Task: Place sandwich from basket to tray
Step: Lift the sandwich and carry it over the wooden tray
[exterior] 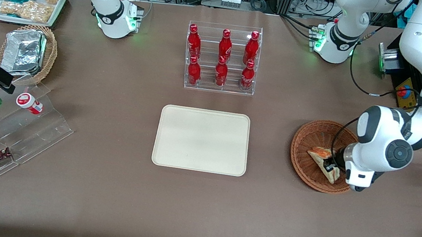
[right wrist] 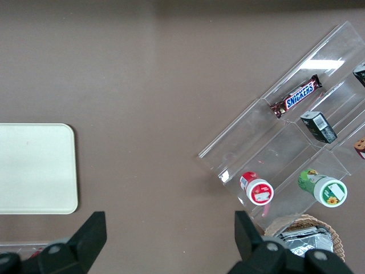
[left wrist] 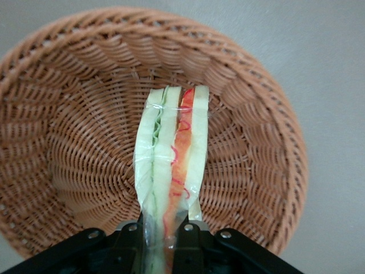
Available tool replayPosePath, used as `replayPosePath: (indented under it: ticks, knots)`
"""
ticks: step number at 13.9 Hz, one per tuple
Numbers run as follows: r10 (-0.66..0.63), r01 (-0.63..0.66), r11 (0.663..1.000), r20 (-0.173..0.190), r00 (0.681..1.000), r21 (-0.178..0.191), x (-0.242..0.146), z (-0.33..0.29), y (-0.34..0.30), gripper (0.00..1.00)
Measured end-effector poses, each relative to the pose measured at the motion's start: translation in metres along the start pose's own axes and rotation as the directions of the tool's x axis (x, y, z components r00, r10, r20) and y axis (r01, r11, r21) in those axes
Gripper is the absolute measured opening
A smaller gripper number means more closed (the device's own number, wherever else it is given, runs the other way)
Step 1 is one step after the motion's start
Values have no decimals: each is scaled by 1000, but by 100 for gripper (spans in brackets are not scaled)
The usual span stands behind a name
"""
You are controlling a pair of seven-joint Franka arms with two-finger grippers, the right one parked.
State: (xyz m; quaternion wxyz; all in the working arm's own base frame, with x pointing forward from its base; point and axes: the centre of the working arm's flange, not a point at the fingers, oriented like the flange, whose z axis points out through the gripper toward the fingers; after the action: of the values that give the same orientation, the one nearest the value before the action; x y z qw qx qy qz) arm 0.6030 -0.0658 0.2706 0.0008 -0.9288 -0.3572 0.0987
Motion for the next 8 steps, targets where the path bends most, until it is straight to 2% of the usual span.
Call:
replayPosePath:
  ticks: [4,6,8]
  knots:
    - [46,-46,999,7,999,23,-14,-82,24,14]
    - [120,-120,993,-12,993,18,-49,-111,57,14]
    - [236,-235,972,-32,971,23,-111,-113,102,14]
